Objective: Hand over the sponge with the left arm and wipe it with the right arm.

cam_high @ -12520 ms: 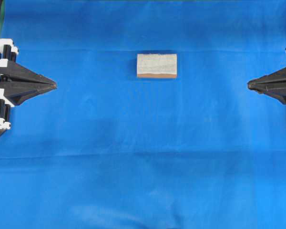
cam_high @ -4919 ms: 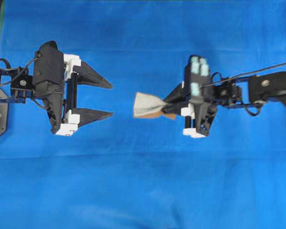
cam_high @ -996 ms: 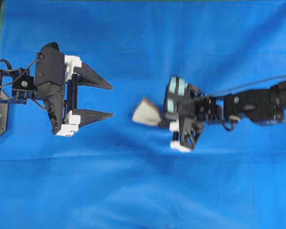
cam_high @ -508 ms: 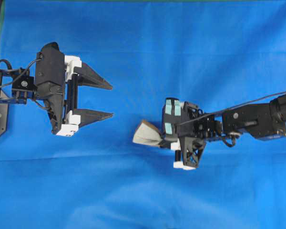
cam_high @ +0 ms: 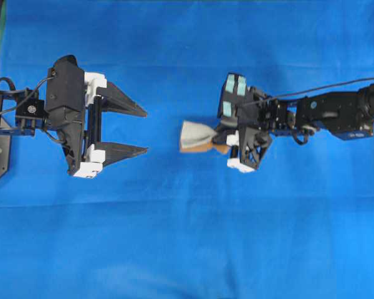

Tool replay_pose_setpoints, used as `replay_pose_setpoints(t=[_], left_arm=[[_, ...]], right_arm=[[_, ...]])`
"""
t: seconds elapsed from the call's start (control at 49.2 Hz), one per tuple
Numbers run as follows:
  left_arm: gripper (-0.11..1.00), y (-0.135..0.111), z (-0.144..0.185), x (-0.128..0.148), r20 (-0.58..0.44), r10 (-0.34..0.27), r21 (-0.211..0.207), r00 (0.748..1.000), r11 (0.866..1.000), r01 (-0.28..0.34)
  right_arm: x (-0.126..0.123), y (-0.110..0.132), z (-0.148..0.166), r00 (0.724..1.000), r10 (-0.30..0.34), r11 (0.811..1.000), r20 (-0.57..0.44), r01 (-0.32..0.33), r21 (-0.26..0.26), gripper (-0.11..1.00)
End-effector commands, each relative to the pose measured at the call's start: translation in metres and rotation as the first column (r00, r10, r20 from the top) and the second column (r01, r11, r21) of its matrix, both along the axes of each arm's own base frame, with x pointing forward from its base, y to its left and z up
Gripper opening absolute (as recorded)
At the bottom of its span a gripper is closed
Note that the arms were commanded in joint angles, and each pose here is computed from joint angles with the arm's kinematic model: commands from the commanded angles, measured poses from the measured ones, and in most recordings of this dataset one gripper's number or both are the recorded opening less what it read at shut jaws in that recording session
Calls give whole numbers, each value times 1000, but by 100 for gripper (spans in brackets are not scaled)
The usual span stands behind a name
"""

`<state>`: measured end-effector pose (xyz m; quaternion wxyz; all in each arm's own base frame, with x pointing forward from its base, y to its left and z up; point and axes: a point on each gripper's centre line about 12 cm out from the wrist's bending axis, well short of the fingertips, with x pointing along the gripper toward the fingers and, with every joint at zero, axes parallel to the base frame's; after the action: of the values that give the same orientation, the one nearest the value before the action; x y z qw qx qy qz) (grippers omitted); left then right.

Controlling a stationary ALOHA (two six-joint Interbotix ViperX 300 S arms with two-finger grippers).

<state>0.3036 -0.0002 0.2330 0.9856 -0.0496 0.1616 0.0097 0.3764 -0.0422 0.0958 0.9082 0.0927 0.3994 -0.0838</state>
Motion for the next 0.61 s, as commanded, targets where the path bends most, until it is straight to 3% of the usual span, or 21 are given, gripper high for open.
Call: replay_pose_setpoints(t=[0.0,0.589], left_arm=[[80,0,5,2,20,-2,2,1000,1000,2],[80,-1,1,6,6,-3,2,1000,1000,3]], right_arm=[[2,-14,13,999,-21,1000,40,22,-17,19],[4,-4,14,999,-2,1000,43,3,-11,18]])
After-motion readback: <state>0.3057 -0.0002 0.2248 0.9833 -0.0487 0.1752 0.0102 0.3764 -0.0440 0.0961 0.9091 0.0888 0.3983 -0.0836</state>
